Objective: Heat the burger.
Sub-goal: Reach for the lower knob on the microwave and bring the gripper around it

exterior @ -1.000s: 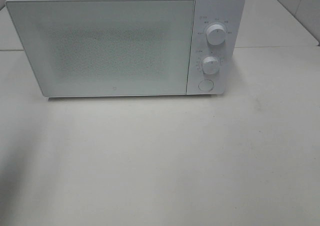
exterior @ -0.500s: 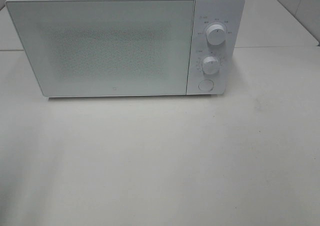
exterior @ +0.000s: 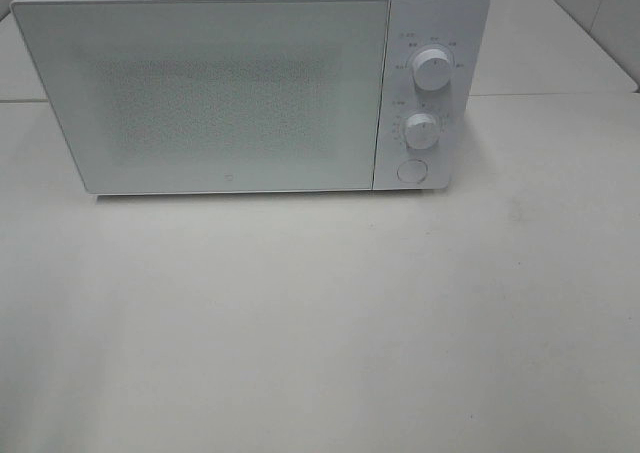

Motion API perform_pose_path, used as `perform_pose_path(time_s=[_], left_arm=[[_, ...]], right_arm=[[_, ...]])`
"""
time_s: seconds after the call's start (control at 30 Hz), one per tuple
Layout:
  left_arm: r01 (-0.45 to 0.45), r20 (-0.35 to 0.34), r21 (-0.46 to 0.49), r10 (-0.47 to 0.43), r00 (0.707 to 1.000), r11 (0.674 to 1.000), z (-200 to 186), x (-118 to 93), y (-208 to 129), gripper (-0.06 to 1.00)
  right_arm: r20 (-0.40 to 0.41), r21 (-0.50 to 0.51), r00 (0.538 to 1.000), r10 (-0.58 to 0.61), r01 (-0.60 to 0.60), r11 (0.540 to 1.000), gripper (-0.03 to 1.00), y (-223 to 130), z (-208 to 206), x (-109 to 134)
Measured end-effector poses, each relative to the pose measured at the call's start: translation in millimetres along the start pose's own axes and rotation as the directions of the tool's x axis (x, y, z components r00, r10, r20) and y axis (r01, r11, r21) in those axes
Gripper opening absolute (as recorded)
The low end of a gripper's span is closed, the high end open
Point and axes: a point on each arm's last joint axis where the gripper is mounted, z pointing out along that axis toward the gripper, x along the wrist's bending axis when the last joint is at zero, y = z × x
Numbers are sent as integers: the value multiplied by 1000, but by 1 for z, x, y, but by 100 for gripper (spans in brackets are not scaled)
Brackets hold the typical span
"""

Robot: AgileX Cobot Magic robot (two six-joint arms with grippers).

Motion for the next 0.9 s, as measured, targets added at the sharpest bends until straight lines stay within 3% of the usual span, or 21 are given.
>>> perform_pose_path(time_s=[0.2,0.37,0.9], left_arm=[[-14,2,-109,14,1000,994,-15,-1,-9,99],[-30,4,-250,32,999,968,-33,-3,-24,99],[-30,4,-264,32,999,964,-33,-3,-27,99]], right_arm=[[0,0,1000,0,0,1000,75,0,0,0],[0,0,1000,0,0,1000,75,0,0,0],[0,0,1000,0,0,1000,75,0,0,0]])
